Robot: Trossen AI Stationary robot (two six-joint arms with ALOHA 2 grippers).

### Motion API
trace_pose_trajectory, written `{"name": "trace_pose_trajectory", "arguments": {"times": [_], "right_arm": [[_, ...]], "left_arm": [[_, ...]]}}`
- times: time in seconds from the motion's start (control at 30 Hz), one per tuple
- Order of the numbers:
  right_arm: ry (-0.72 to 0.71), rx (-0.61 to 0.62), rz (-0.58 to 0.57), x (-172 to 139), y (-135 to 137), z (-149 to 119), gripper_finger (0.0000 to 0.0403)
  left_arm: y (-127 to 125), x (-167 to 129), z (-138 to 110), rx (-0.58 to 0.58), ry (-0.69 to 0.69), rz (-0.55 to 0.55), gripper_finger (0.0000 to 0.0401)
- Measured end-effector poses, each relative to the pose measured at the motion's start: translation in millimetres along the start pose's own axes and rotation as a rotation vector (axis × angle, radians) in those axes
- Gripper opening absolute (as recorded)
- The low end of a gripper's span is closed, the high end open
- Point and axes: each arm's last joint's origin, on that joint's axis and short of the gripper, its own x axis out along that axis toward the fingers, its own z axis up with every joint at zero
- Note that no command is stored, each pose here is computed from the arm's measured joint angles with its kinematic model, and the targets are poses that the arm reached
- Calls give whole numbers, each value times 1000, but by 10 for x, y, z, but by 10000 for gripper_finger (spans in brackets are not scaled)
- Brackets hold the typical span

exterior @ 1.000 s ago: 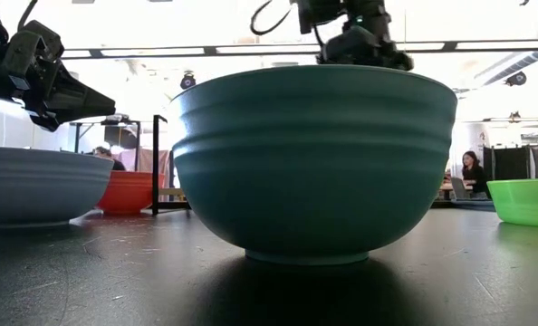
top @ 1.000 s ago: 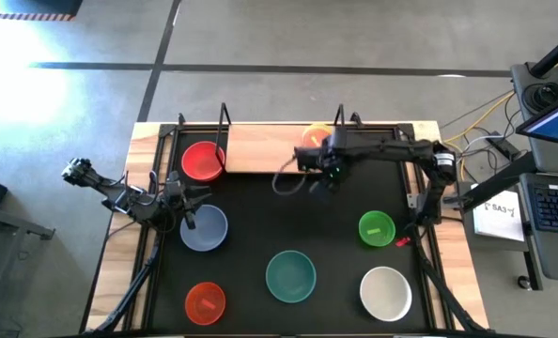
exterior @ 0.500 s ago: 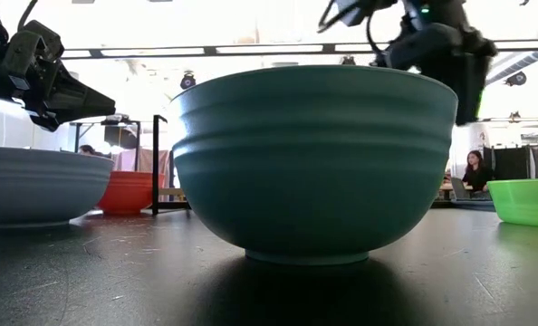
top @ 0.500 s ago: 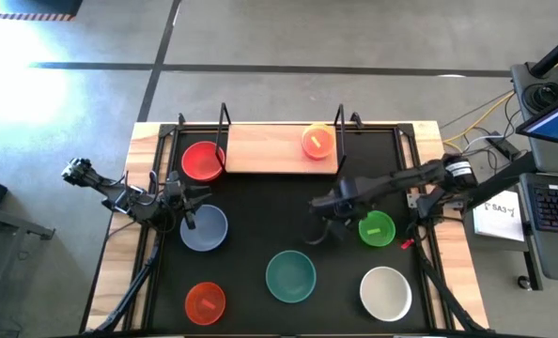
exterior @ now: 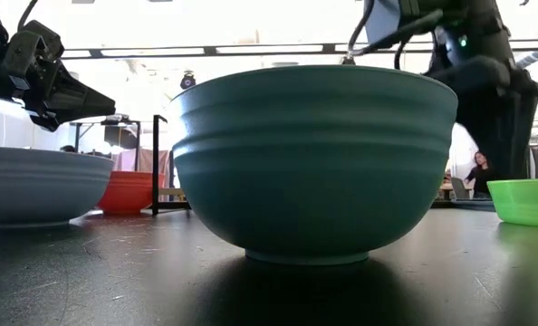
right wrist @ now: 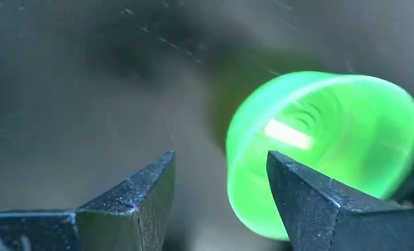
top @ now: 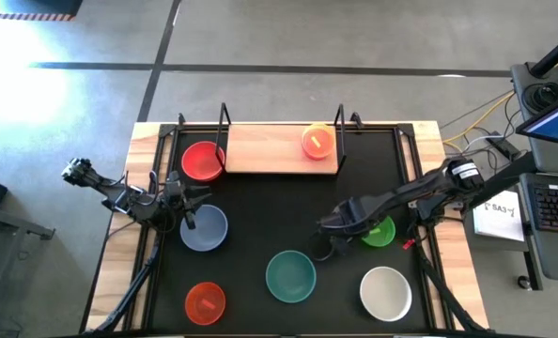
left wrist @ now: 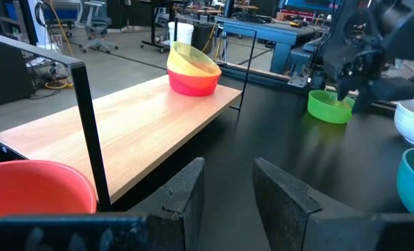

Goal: Place and stack bowls onto a shelf
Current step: Stack the light green bowl on top of the light yellow bowl on the shelf

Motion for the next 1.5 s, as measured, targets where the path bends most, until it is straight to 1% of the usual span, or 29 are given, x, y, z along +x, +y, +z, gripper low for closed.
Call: {"name": "trace_pose_trajectory", "arguments": {"times": [0.17, 0.3, 0.4, 0.47, 0.57, 0.77, 0.9, 1.03, 1.2, 1.37, 1.5], "right_arm": [[-8, -21, 32, 201, -22, 13, 215], [-2, -25, 18, 305, -66, 3, 214], [6, -29, 3, 350, -96, -5, 203], [9, -36, -3, 374, -111, -9, 186], [15, -38, -16, 417, -139, -17, 143], [8, -61, -15, 465, -154, -17, 26], [0, -100, 16, 443, -115, -3, 10], [-13, -175, 75, 310, -15, 21, 9], [-91, -313, 179, -12, 178, 77, 8], [-270, -440, 230, -391, 341, 141, 8], [-465, -508, 200, -694, 416, 192, 8]], "left_arm": [[0, 0, 0, 0, 0, 0, 104], [0, 0, 0, 0, 0, 0, 104], [0, 0, 0, 0, 0, 0, 104], [0, 0, 0, 0, 0, 0, 104], [0, 0, 0, 0, 0, 0, 104], [0, 0, 0, 0, 0, 0, 104], [0, 0, 0, 0, 0, 0, 104], [0, 0, 0, 0, 0, 0, 104], [0, 0, 0, 0, 0, 0, 104], [0, 0, 0, 0, 0, 0, 104], [0, 0, 0, 0, 0, 0, 104]]}}
